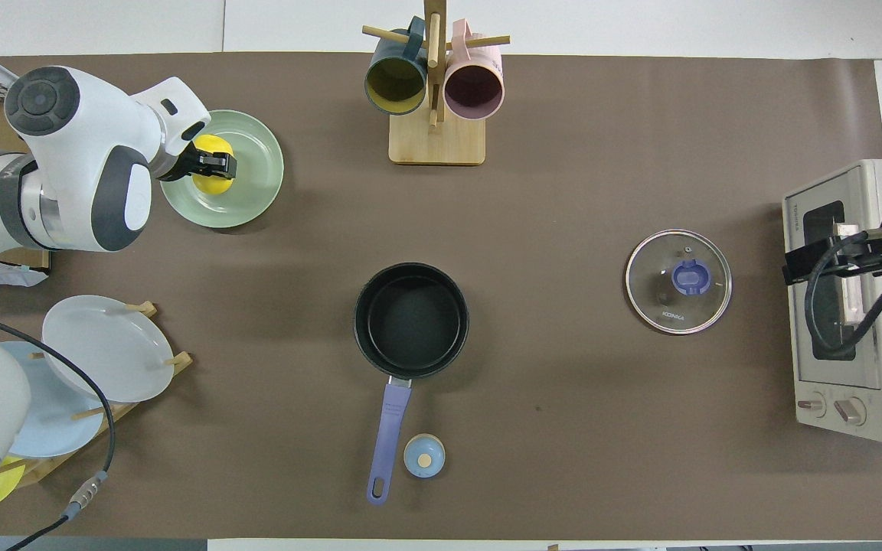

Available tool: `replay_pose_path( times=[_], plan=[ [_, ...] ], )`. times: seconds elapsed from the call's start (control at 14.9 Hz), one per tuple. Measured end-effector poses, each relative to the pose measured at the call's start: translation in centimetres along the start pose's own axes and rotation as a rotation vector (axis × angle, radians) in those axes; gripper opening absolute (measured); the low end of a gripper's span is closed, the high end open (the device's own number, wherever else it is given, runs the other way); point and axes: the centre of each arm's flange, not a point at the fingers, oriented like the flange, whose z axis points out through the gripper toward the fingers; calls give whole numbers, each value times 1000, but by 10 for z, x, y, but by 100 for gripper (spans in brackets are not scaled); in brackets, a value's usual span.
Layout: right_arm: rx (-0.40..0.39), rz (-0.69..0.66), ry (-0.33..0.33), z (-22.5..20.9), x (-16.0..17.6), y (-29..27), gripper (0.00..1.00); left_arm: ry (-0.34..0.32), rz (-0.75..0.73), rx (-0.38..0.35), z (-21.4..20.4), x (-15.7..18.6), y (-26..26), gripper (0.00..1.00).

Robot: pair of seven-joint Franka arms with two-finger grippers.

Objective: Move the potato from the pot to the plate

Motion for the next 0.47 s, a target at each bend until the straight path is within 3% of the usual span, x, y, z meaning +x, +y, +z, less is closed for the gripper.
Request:
replay_pose_path(
  times=[0.13, 0.2, 0.47],
  plan=[
    [1, 8, 6, -2, -1, 5, 100, -1, 0, 0, 1, 0, 0, 96],
    [1, 12, 6, -2, -1, 7, 100, -1, 0, 0, 1, 0, 0, 100],
    [2, 14, 5, -1, -1, 7, 100, 7, -14, 5, -14, 3, -10, 100]
  ],
)
